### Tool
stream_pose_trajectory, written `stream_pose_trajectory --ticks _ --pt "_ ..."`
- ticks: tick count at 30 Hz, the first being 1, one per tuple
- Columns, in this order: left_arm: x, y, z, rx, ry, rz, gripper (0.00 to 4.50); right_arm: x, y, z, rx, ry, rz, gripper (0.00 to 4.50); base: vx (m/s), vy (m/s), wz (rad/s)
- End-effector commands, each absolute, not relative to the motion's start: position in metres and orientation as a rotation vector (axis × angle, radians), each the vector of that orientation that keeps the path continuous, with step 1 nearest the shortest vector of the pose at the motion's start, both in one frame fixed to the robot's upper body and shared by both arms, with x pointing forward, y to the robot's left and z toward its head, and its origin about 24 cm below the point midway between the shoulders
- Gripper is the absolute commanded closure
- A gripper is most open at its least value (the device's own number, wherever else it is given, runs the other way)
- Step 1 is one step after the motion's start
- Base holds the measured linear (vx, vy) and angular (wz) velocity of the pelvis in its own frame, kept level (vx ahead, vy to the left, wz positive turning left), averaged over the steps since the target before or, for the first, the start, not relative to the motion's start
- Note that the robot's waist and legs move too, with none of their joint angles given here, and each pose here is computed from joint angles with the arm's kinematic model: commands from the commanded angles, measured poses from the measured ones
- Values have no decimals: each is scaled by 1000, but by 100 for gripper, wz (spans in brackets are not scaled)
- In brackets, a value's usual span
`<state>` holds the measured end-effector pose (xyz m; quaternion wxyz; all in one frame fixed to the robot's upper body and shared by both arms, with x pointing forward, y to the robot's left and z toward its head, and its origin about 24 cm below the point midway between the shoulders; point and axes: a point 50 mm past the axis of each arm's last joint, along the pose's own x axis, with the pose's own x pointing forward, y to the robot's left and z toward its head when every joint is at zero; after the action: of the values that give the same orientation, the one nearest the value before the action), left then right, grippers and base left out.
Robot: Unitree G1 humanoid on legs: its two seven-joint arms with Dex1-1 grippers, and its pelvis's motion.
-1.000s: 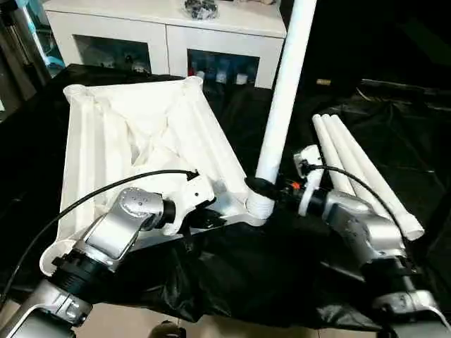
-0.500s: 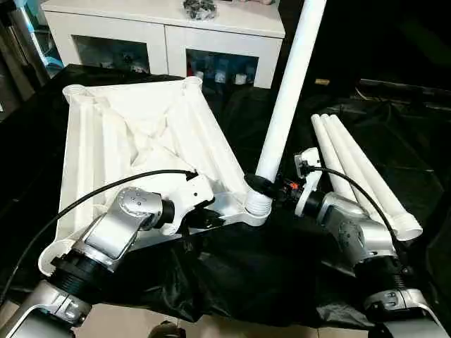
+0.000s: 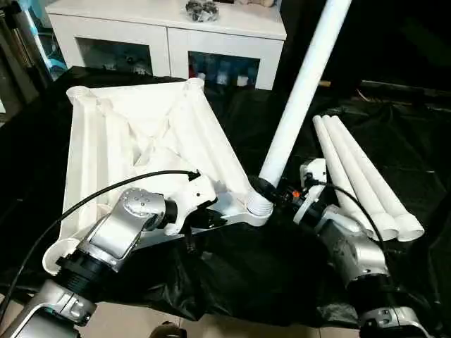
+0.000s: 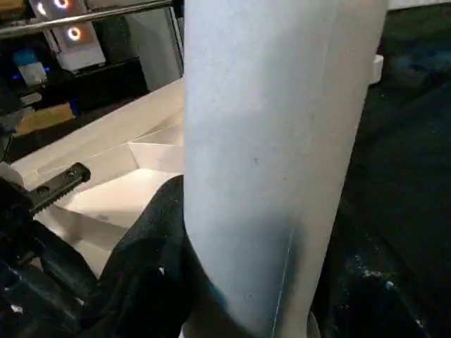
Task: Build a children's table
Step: Insert table leg to table base
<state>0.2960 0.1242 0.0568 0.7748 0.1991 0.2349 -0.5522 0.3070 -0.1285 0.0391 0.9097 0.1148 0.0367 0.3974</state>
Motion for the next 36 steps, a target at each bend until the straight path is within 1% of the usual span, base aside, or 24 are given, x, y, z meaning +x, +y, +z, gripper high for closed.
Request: stream_pose_trajectory --ticks 1,5,7,10,12,15,17,20,25,28,30,36 --pt "300 119 66 445 459 -1223 450 299 -149 19 183 172 718 262 0 0 0" --pt "301 117 65 445 455 -1220 450 296 -147 18 156 148 723 262 0 0 0" --pt "301 117 66 444 454 -1219 450 296 -147 18 166 142 710 262 0 0 0" --pt "301 116 66 442 451 -1220 450 298 -148 18 213 130 670 262 0 0 0" --pt "301 115 65 440 449 -1225 450 303 -150 18 300 117 605 262 0 0 0" --pt "300 115 65 441 448 -1227 450 306 -150 18 359 113 571 262 0 0 0" --pt "301 115 65 445 448 -1227 450 307 -150 18 373 114 561 262 0 0 0" --pt "302 115 65 447 446 -1224 450 304 -149 14 344 126 572 262 0 0 0" --pt "303 115 65 449 442 -1218 450 296 -152 4 337 151 559 262 0 0 0" --pt "302 114 65 451 437 -1218 450 290 -154 -3 294 165 544 262 0 0 0" --pt "302 114 65 450 438 -1218 450 287 -155 -5 256 162 535 262 0 0 0" --pt "302 114 65 452 440 -1219 450 283 -154 -5 234 155 532 262 0 0 0"
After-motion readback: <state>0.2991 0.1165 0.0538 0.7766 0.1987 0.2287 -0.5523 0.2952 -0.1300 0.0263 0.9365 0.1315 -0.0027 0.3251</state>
